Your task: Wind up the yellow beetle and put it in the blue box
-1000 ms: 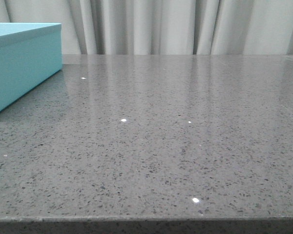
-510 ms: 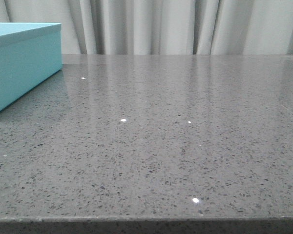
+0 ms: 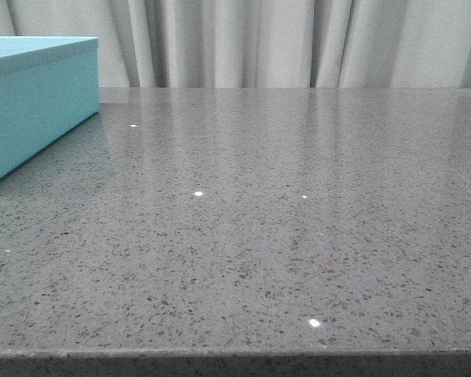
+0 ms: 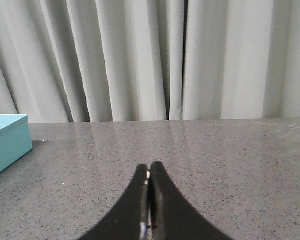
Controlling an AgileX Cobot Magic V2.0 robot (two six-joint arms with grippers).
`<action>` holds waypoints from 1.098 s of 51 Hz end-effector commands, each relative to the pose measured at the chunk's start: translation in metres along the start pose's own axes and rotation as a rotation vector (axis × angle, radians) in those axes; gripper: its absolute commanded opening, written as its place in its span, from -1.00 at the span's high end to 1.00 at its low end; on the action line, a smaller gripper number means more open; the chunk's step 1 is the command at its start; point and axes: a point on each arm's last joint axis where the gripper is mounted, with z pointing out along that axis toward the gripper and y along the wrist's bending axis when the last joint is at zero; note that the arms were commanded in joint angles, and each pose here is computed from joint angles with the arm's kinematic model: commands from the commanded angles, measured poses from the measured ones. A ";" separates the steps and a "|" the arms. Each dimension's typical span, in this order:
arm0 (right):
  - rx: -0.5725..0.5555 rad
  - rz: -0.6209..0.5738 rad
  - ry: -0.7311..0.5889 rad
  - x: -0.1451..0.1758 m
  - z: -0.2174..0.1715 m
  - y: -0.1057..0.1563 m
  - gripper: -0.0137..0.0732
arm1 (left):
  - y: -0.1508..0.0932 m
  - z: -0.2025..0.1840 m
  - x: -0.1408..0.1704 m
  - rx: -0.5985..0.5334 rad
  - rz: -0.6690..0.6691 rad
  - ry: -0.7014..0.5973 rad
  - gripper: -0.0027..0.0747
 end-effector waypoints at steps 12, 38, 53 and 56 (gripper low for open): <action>-0.020 -0.025 -0.108 -0.013 -0.005 0.002 0.77 | 0.001 -0.001 0.006 -0.003 -0.009 -0.066 0.98; 0.038 -0.105 -0.245 0.019 0.018 0.005 0.77 | 0.001 -0.001 0.006 -0.003 -0.009 -0.066 0.98; 0.195 -0.147 -0.215 0.052 0.030 -0.006 0.77 | 0.001 -0.001 0.006 -0.003 -0.009 -0.066 0.98; 0.227 -0.151 -0.200 0.064 0.033 -0.010 0.77 | 0.001 -0.001 0.006 -0.003 -0.009 -0.066 0.98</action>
